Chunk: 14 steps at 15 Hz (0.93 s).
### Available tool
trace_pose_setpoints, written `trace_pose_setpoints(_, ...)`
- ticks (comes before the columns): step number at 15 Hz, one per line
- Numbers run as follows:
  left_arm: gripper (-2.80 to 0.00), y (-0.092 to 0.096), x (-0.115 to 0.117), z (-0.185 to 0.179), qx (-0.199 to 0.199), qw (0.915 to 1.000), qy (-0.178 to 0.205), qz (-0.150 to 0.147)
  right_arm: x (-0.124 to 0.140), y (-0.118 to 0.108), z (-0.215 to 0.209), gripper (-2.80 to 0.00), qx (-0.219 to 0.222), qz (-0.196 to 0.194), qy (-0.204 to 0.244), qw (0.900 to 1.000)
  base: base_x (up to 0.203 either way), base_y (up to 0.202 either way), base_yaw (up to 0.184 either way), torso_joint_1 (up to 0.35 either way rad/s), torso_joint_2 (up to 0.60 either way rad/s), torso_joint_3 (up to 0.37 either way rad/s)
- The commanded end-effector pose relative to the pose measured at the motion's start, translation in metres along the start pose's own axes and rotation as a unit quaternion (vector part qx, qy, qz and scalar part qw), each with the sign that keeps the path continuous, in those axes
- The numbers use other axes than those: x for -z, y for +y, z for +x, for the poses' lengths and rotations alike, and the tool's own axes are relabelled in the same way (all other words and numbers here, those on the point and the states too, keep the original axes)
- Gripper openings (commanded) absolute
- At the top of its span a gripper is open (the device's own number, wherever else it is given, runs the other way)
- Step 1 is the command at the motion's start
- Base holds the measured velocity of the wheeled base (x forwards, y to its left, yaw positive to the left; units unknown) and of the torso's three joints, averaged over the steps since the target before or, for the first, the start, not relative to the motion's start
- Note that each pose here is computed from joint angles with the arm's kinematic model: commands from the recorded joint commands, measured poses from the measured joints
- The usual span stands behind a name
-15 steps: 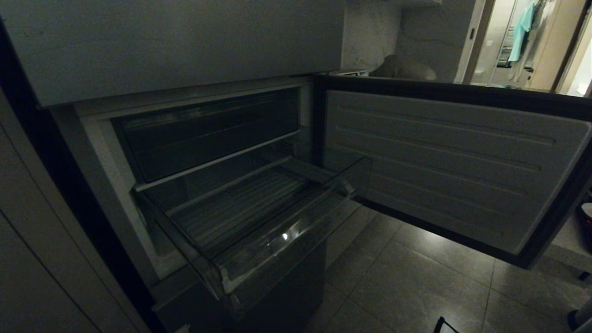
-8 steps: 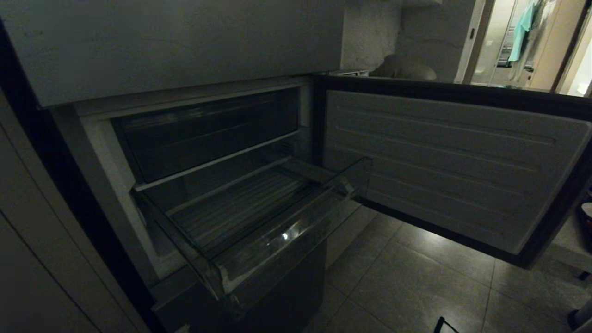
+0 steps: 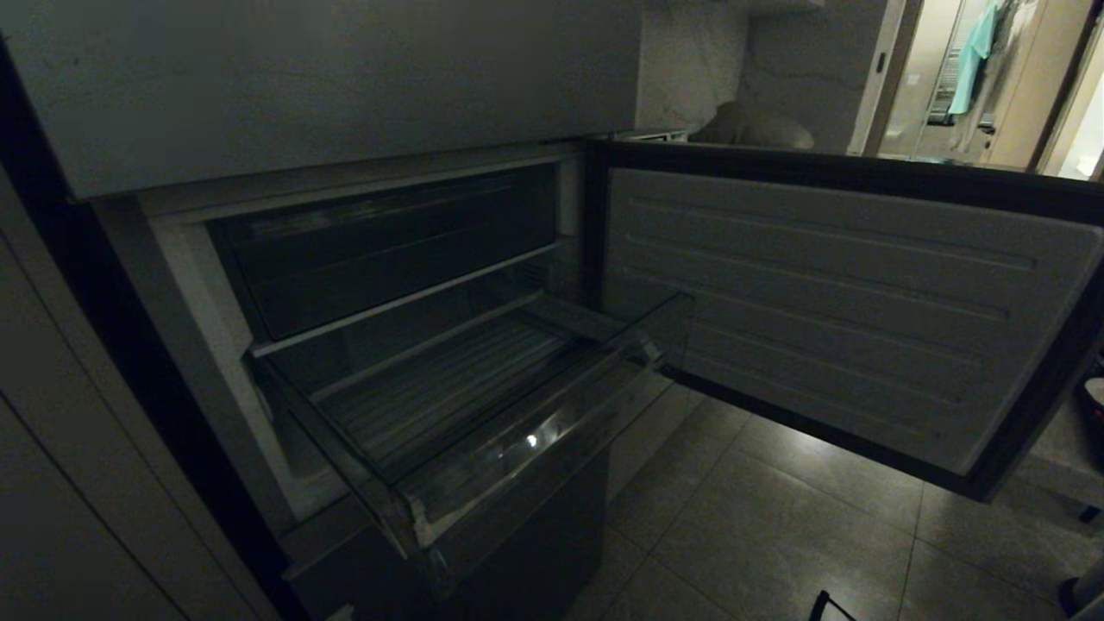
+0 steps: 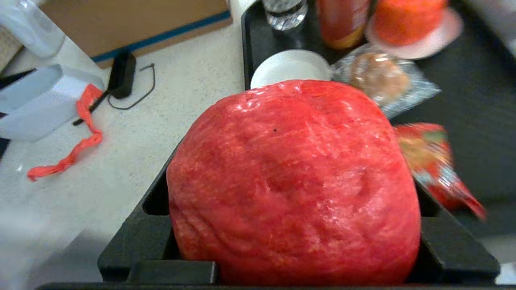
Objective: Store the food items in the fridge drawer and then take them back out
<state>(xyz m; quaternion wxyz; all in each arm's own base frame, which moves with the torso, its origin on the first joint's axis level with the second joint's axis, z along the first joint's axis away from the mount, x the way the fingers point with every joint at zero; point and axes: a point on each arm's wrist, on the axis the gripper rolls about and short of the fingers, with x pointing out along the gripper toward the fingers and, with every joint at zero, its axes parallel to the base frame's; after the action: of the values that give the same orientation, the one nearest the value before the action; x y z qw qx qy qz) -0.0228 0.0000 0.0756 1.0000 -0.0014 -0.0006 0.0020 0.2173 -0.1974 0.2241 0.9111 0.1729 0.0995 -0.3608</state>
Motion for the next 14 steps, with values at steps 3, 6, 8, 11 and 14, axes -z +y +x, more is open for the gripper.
trace_pose_setpoints(3, -2.8, 0.0, 0.0, 0.0, 0.0, 1.0, 0.0, 0.0, 0.01, -0.016, 0.065, -2.8, 0.001, 0.008, 0.042, 0.999, 0.0, 0.0, 0.0, 0.0, 0.0, 0.0)
trace_pose_setpoints(6, -2.8, 0.0, 0.0, 0.0, 0.0, 1.0, 0.0, 0.0, 0.012, -0.021, 0.104, -2.8, -0.003, 0.009, 0.047, 0.999, 0.0, 0.0, 0.0, 0.0, 0.0, 0.0)
trace_pose_setpoints(8, -2.8, 0.0, 0.0, 0.0, 0.0, 1.0, 0.0, 0.0, 0.009, -0.02, 0.125, -2.8, -0.04, 0.0, 0.046, 0.998, 0.0, 0.0, 0.0, 0.0, 0.0, 0.0)
trace_pose_setpoints(11, -2.8, 0.0, 0.0, 0.0, 0.0, 1.0, 0.0, 0.0, 0.011, -0.019, 0.152, -2.8, -0.1, -0.013, 0.052, 0.994, 0.0, 0.0, 0.0, 0.0, 0.0, 0.0)
trace_pose_setpoints(14, -2.8, 0.0, 0.0, 0.0, 0.0, 1.0, 0.0, 0.0, 0.022, -0.024, 0.182, -2.8, -0.108, -0.03, 0.055, 0.992, 0.0, 0.0, 0.0, 0.0, 0.0, 0.0)
